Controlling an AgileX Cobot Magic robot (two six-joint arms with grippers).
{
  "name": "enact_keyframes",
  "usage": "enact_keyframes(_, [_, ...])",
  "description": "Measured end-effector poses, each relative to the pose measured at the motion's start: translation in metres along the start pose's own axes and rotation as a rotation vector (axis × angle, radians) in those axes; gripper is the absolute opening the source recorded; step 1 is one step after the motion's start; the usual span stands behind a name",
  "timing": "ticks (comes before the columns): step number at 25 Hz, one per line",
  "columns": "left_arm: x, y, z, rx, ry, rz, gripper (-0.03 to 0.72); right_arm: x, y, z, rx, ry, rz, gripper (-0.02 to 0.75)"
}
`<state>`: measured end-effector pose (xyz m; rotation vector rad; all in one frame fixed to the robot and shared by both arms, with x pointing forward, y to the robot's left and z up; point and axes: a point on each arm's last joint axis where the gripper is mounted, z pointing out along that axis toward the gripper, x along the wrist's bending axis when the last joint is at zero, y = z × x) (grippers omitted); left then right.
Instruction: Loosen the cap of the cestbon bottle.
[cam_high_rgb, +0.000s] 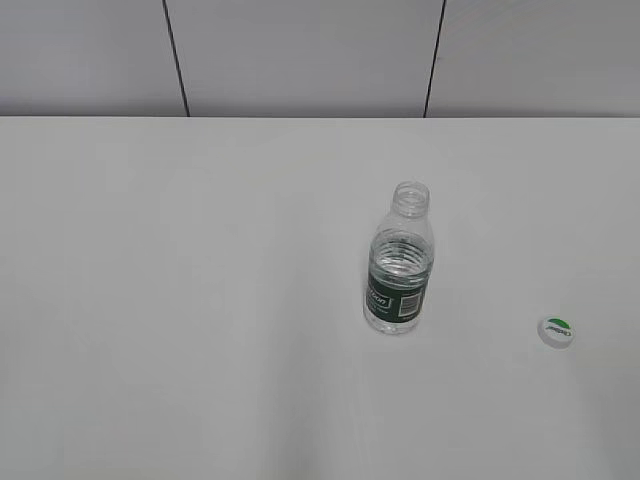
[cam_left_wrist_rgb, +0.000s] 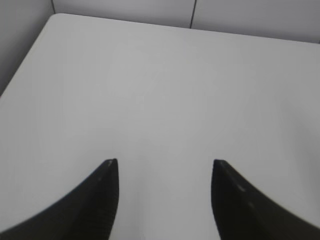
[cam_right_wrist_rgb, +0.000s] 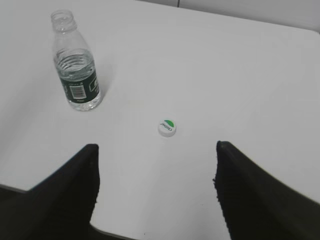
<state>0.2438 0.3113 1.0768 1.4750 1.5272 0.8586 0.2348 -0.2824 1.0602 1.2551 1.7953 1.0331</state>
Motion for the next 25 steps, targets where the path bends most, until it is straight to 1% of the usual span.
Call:
enact_keyframes(4, [0.001, -0.003, -0.006, -0.037, 0.049, -0.028, 0.449, 0.002, -0.002, -0.003, -0.023, -0.072, 0.026, 0.549])
enact_keyframes(7, [0.001, -0.005, -0.010, -0.064, 0.069, -0.041, 0.449, 0.002, -0.002, -0.003, -0.020, -0.093, 0.036, 0.549])
enact_keyframes(13, [0.001, -0.008, -0.016, -0.106, 0.101, -0.059, 0.449, 0.002, -0.001, -0.003, -0.021, -0.092, 0.038, 0.549])
enact_keyframes(21, [0.001, -0.008, -0.017, -0.110, 0.134, -0.072, 0.449, 0.002, -0.001, -0.003, -0.021, -0.093, 0.039, 0.549])
enact_keyframes(25, [0.001, -0.008, -0.017, -0.111, 0.135, -0.073, 0.449, 0.002, -0.001, -0.003, -0.021, -0.093, 0.039, 0.549])
